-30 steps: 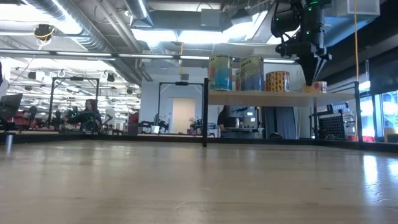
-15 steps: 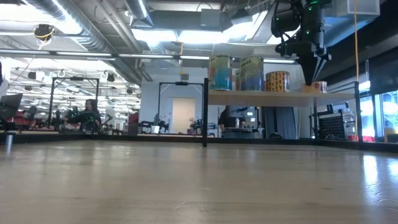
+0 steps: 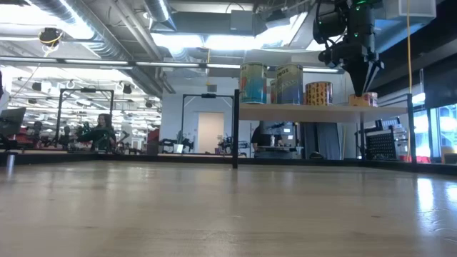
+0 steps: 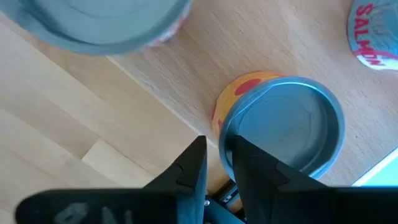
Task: Pick and place cans onto a shelf
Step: Put the canned pineapple ring on the shelf, then return to Home Position
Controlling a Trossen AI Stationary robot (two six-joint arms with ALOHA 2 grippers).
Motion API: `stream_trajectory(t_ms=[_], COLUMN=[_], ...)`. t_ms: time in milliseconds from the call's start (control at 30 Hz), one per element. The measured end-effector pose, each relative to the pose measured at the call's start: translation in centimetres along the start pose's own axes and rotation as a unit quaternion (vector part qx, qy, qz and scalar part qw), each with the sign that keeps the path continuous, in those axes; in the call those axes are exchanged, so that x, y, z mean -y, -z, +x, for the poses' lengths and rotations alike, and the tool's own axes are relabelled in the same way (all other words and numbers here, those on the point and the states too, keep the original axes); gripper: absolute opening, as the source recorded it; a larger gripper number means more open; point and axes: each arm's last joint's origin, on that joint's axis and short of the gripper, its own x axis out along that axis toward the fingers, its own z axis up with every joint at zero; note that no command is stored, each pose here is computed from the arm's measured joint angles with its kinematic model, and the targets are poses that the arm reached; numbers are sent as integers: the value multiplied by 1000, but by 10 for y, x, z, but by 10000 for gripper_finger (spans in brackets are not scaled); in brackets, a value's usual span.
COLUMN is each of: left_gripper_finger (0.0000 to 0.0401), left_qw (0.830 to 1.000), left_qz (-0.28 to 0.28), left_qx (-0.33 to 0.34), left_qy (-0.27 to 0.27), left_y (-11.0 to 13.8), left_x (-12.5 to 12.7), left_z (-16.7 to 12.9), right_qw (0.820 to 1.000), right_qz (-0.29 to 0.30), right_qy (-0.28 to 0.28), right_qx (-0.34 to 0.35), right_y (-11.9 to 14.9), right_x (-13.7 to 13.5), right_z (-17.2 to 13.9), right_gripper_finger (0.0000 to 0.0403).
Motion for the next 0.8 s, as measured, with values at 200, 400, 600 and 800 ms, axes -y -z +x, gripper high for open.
stream_trajectory(t_ms=[200, 400, 600, 800], left_gripper_finger=[1, 7, 1, 1], left_qw=[1000, 1000, 1000, 999], left_qz=[0, 0, 2, 14], left_qx=[0, 0, 3, 18], left_qy=[0, -1, -24, -37], left_y=[0, 0, 0, 5], left_x=[0, 0, -1, -7], left_z=[0, 0, 0, -12], right_qw=[1000, 998, 994, 978], right_qz=[2, 4, -6, -74], right_qy=[-3, 8, 0, -18], right_qx=[25, 58, 110, 196], right_y=[-4, -5, 2, 14], right_x=[1, 4, 4, -6], right_z=[-15, -45, -94, -141], right_gripper_finger=[79, 79, 65, 10])
